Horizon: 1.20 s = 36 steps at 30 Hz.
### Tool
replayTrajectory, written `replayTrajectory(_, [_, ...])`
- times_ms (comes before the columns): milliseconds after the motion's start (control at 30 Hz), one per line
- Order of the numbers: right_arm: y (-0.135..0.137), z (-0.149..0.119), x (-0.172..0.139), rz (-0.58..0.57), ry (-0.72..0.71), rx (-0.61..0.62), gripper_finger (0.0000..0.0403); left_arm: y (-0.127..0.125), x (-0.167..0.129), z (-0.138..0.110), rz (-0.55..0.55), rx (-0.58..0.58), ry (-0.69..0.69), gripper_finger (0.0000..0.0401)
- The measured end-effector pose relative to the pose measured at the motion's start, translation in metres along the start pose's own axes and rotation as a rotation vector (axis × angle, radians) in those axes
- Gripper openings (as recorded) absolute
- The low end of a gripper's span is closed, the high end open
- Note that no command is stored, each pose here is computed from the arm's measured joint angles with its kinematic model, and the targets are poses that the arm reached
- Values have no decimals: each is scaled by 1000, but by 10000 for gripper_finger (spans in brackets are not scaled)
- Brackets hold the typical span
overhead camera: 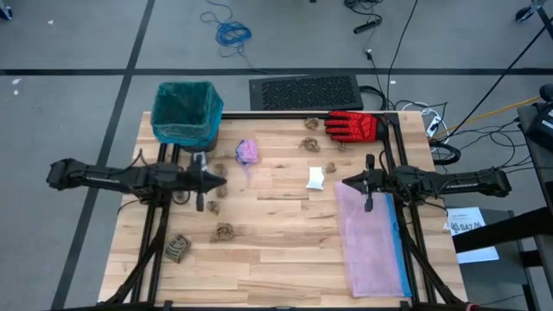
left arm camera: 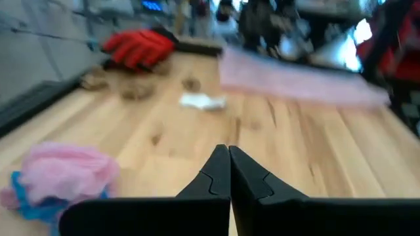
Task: Place trash/remove bag and relplace
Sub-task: Put the brown napkin into the black trash bin
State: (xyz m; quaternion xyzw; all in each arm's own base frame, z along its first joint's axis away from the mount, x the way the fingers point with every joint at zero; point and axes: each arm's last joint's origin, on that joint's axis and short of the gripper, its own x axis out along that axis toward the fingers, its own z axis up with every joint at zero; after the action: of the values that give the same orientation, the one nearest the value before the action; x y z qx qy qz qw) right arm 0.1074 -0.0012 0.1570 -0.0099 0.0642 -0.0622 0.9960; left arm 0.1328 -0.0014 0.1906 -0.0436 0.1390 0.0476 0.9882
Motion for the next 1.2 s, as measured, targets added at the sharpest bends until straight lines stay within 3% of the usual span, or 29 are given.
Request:
replayTrajectory(133, [0, 0, 0, 0, 0, 0, 0, -5, 13, 10, -68, 78, 140, 0])
replayTrajectory(367, [0, 0, 0, 0, 0, 0, 0, -11, 34, 41, 24, 99, 488, 0])
replayTrajectory(467, [0, 0, 0, 0, -1, 0, 0, -12, 46, 54, 125, 45, 596, 0])
replayTrajectory(600, [0, 0, 0, 0, -1, 0, 0, -10, 61, 62, 250, -117, 750, 0])
replayTrajectory(900, [0, 0, 0, 0, -1, 0, 0, -4, 80, 36, 565, -353, 1156, 0])
replayTrajectory(1200, [0, 0, 0, 0, -1, 0, 0, -4, 95, 17, 648, -445, 1249, 2])
